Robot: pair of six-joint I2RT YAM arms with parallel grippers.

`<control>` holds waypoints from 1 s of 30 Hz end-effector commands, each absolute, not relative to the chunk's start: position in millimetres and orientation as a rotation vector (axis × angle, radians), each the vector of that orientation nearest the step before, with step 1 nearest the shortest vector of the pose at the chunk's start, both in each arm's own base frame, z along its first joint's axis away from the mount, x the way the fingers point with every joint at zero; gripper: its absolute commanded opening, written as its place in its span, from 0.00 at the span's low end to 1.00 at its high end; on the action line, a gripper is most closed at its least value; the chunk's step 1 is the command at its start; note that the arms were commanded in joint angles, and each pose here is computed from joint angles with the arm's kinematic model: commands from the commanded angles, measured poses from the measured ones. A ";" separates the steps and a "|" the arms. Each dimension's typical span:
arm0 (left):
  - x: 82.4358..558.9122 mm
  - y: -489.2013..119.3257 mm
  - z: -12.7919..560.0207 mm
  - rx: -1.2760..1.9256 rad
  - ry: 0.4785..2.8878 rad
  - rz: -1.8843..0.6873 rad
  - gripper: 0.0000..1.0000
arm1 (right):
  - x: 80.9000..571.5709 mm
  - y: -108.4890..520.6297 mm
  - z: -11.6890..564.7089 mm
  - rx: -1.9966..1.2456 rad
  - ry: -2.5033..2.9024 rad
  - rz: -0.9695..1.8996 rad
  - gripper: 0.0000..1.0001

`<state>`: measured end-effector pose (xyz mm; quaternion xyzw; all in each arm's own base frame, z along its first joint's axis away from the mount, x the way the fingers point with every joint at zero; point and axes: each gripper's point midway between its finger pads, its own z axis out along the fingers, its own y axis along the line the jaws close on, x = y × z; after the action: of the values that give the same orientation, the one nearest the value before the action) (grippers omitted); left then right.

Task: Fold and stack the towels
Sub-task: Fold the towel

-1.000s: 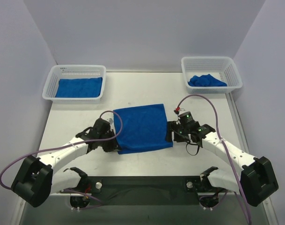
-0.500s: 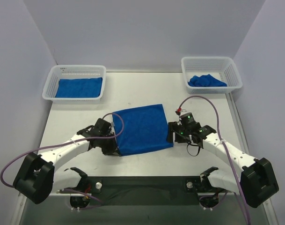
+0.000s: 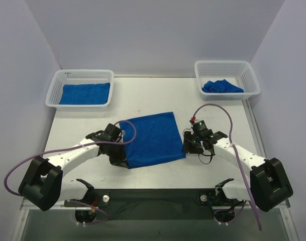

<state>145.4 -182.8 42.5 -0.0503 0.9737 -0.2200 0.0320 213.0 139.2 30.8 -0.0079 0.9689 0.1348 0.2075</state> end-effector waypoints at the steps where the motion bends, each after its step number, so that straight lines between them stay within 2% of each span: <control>1: 146.6 -184.7 49.1 -0.119 2.992 -0.688 0.04 | 210.1 144.5 26.6 0.035 2.725 0.419 0.41; 7: 144.1 -180.4 43.9 -0.126 3.000 -0.660 0.04 | 202.7 143.7 9.9 0.103 2.780 0.413 0.40; 9: 143.4 -179.4 42.3 -0.128 3.004 -0.652 0.04 | 201.1 143.5 5.4 0.109 2.794 0.407 0.37; 13: 140.2 -175.8 37.6 -0.125 3.016 -0.631 0.04 | 198.5 144.1 0.8 0.112 2.810 0.411 0.26; 14: 139.4 -174.9 36.1 -0.127 3.021 -0.626 0.04 | 199.1 144.0 2.3 0.108 2.805 0.411 0.18; 15: 138.6 -174.6 35.4 -0.121 3.026 -0.623 0.04 | 199.6 143.3 4.2 0.108 2.799 0.408 0.15; 16: 137.5 -173.4 33.7 -0.121 3.030 -0.615 0.04 | 199.9 142.3 8.9 0.098 2.787 0.406 0.08; 19: 134.3 -170.9 30.3 -0.127 3.043 -0.607 0.04 | 199.7 136.6 17.0 0.068 2.787 0.370 0.00; 27: 125.5 -164.0 22.8 -0.119 3.091 -0.559 0.04 | 195.4 120.7 26.8 0.016 2.819 0.245 0.00; 30: 121.8 -164.6 17.4 -0.120 3.103 -0.568 0.12 | 189.0 117.8 18.2 0.009 2.864 0.223 0.00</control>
<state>133.4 -172.6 27.0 -0.0436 0.9794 -0.1969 0.0106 198.4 136.4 21.7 0.0079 0.9797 0.1237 0.1576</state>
